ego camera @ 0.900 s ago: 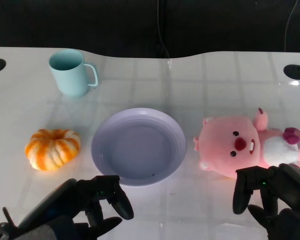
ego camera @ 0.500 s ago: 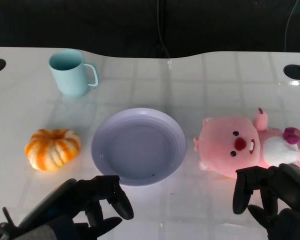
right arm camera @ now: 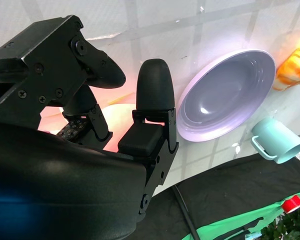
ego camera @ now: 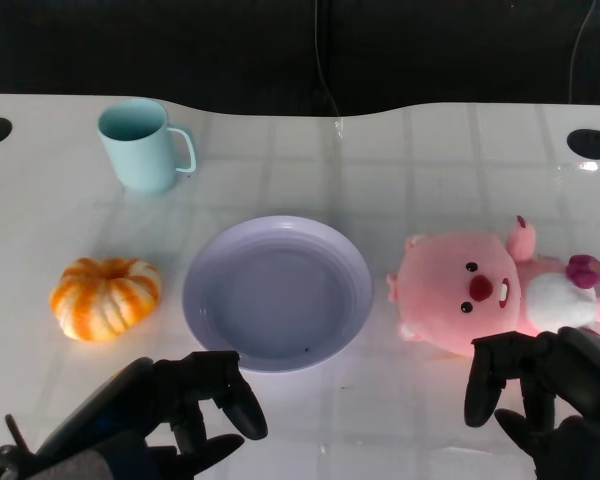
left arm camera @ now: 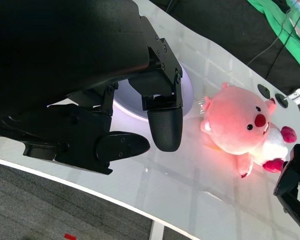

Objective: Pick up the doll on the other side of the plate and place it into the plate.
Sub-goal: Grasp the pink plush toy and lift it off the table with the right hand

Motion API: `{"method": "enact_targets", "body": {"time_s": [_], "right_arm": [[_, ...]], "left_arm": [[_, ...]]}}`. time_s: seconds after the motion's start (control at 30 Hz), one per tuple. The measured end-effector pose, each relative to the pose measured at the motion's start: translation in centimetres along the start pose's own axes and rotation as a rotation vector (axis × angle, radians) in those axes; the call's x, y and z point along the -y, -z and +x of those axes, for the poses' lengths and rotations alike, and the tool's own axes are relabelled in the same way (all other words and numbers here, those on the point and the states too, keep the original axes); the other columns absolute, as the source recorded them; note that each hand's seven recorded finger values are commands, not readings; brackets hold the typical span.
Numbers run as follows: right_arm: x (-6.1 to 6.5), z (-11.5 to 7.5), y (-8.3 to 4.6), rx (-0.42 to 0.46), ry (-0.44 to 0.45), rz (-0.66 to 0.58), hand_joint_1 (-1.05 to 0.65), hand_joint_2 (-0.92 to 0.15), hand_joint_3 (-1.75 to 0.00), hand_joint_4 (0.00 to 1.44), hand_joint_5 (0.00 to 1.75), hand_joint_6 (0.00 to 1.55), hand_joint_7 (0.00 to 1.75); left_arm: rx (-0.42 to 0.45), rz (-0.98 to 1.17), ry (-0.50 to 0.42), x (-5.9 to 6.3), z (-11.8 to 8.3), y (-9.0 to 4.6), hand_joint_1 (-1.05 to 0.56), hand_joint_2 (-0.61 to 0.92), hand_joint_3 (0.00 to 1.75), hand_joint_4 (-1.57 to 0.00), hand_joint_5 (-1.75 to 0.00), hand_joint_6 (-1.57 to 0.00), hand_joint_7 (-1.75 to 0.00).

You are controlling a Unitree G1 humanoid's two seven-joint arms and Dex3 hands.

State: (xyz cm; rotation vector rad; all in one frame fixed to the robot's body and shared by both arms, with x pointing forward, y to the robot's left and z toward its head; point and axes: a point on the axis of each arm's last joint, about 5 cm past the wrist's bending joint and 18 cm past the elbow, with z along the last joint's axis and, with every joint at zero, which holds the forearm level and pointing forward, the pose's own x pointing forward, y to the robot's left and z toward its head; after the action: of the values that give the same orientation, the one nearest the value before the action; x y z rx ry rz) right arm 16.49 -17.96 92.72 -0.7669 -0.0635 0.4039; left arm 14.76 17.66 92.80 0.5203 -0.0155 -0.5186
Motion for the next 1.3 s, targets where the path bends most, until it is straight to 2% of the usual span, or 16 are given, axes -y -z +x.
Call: {"method": "enact_targets", "body": {"time_s": [0.1,0.17,0.2,0.33,0.37,0.47,0.6,0.77,0.83,1.0,1.3], "right_arm": [[0.0,0.0,-0.1,0.012,0.048,0.009,-0.07,-0.62,-0.64,0.80,1.09,0.81,0.61],[0.2,0.0,0.0,0.019,0.089,0.009,-0.10,-0.68,-0.50,0.77,0.98,0.79,0.44],[0.3,-0.1,0.0,0.025,0.110,0.004,-0.13,-0.72,-0.40,0.75,0.85,0.77,0.32],[0.5,-0.2,0.0,0.053,0.180,-0.015,-0.22,-0.83,-0.18,0.65,0.58,0.69,0.11],[0.5,-0.2,0.1,0.054,0.190,-0.022,-0.26,-0.87,-0.14,0.57,0.50,0.63,0.06],[0.9,-0.3,0.3,0.033,0.221,-0.051,-0.35,-0.91,-0.07,0.44,0.40,0.52,0.01],[1.4,-0.3,0.5,0.007,0.249,-0.086,-0.44,-0.90,-0.03,0.31,0.34,0.40,0.00],[2.4,-0.3,0.5,0.005,0.267,-0.150,-0.46,-0.90,-0.01,0.25,0.33,0.37,0.00],[2.6,-0.2,0.4,-0.020,0.252,-0.192,-0.52,-0.88,0.00,0.18,0.31,0.30,0.00],[3.3,0.3,0.2,-0.110,0.213,-0.299,-0.57,-0.87,0.00,0.14,0.29,0.26,0.00],[3.3,2.1,0.4,-0.216,0.137,-0.415,-0.61,-0.89,-0.01,0.11,0.27,0.23,0.00]], "left_arm": [[0.005,0.002,0.001,0.0,0.0,0.1,-0.13,0.92,0.48,-0.60,-1.65,-0.59,-1.25],[0.005,0.002,0.001,0.0,0.0,0.1,-0.13,0.92,0.47,-0.61,-1.64,-0.60,-1.24],[0.005,0.003,0.001,0.0,0.0,0.1,-0.13,0.92,0.47,-0.61,-1.63,-0.60,-1.24],[0.004,0.003,0.001,0.0,0.0,0.1,-0.13,0.92,0.47,-0.61,-1.62,-0.59,-1.23],[0.003,0.004,0.001,0.0,0.0,0.1,-0.13,0.92,0.47,-0.61,-1.61,-0.59,-1.23],[-0.001,0.003,0.002,0.1,-0.1,0.1,-0.13,0.92,0.47,-0.61,-1.60,-0.59,-1.23],[-0.002,0.003,0.002,0.1,-0.1,0.1,-0.12,0.92,0.47,-0.61,-1.61,-0.59,-1.23],[-0.004,0.001,0.003,0.1,-0.2,0.2,-0.12,0.92,0.47,-0.62,-1.61,-0.60,-1.23],[-0.004,0.001,0.003,0.2,-0.2,0.2,-0.12,0.92,0.47,-0.60,-1.60,-0.60,-1.23],[-0.006,-0.004,0.004,0.3,-0.3,0.2,-0.11,0.91,0.48,-0.61,-1.65,-0.59,-1.25],[-0.001,-0.012,0.005,0.6,-0.7,-0.1,-0.09,0.91,0.50,-0.62,-1.66,-0.59,-1.26]]}}
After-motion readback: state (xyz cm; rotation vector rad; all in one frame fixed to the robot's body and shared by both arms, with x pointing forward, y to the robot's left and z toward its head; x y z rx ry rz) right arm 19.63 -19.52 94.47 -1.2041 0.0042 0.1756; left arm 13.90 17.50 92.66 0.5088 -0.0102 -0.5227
